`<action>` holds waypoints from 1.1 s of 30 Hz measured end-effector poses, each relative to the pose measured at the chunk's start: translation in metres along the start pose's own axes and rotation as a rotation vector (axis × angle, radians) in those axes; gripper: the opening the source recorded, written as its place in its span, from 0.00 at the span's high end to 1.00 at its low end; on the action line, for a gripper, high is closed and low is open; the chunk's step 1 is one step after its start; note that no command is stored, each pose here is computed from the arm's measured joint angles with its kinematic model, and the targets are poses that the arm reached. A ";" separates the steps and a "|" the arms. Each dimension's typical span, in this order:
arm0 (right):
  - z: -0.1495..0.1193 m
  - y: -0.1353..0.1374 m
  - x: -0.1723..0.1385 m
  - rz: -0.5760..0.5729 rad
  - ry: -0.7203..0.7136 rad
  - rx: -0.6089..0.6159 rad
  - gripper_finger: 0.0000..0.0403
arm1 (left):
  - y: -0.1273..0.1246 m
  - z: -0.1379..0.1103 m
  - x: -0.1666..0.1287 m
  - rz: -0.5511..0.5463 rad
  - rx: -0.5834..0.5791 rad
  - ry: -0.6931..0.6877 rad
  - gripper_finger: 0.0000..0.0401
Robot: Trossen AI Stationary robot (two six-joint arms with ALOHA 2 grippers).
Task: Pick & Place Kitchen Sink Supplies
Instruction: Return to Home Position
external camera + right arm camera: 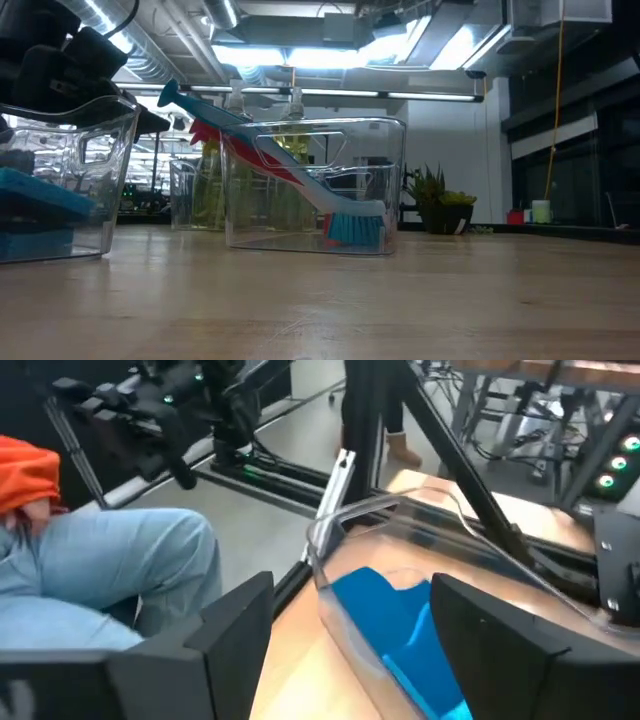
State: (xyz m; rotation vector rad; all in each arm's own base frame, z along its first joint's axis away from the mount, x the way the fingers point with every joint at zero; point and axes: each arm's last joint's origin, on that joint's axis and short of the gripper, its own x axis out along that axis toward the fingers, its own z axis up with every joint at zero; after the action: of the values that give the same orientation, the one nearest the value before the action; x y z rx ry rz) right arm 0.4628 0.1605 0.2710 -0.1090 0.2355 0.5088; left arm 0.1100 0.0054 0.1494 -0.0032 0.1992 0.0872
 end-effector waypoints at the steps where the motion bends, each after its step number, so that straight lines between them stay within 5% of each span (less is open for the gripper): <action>1: -0.003 0.000 -0.003 -0.002 -0.004 0.010 0.34 | 0.000 0.000 0.000 0.000 0.000 0.000 0.98; 10: -0.027 0.017 -0.088 -0.111 -0.205 0.085 0.34 | 0.000 0.000 0.000 0.000 0.000 0.000 0.97; 20: -0.062 0.061 -0.217 -0.053 -0.231 -0.030 0.34 | 0.000 0.000 0.000 0.000 0.000 0.000 0.97; 23: -0.068 0.066 -0.254 -0.041 -0.272 0.031 0.34 | 0.000 0.000 0.000 0.000 0.000 0.000 0.97; 33: -0.147 0.077 -0.314 -0.063 -0.324 0.008 0.34 | 0.000 0.000 0.000 0.000 0.000 0.000 0.98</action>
State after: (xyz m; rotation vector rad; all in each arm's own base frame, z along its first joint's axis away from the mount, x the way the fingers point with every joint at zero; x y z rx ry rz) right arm 0.1298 0.0567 0.2041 -0.0253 -0.0828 0.4552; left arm 0.1100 0.0054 0.1494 -0.0032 0.1992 0.0868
